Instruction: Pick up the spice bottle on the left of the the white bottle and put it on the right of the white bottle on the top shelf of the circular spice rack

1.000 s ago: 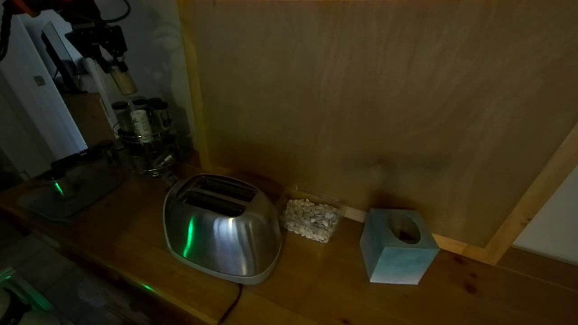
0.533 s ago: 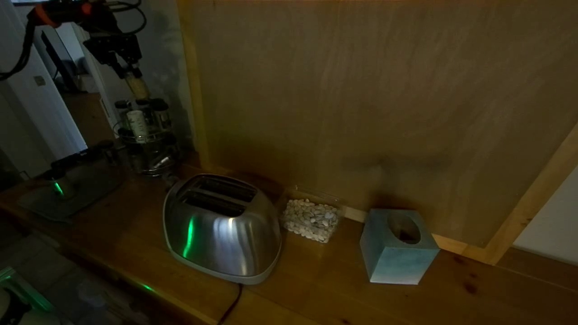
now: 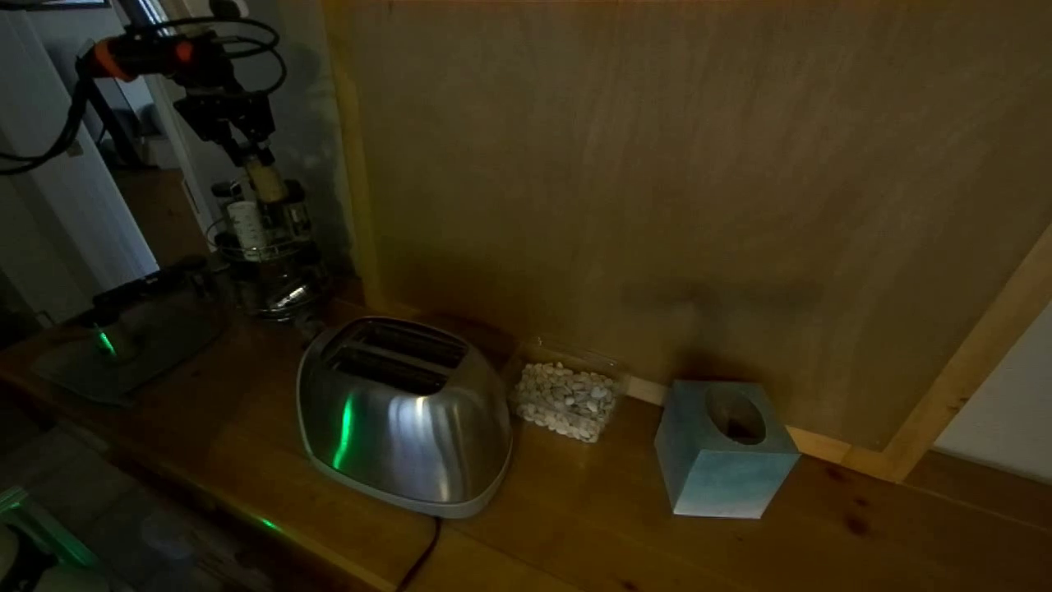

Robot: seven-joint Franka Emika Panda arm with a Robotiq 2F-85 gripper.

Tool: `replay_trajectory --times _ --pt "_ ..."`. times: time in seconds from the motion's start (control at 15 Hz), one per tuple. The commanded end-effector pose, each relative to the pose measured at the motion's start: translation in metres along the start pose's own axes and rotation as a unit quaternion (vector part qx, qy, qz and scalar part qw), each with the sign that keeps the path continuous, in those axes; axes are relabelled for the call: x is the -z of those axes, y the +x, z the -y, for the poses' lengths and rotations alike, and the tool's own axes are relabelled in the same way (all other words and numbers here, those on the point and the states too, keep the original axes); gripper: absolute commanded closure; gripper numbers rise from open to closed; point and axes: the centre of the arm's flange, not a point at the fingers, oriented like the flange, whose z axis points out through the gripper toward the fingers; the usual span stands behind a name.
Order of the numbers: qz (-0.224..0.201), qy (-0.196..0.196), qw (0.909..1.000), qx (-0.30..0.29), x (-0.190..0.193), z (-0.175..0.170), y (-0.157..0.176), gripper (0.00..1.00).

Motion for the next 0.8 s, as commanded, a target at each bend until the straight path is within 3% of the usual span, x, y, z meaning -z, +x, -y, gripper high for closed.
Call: replay_trajectory --times 0.0,0.73 --pt "-0.009 -0.008 0.9999 -0.005 -0.01 -0.006 -0.01 0.76" --pt "0.044 0.016 0.9989 -0.005 -0.04 0.003 -0.029 0.76"
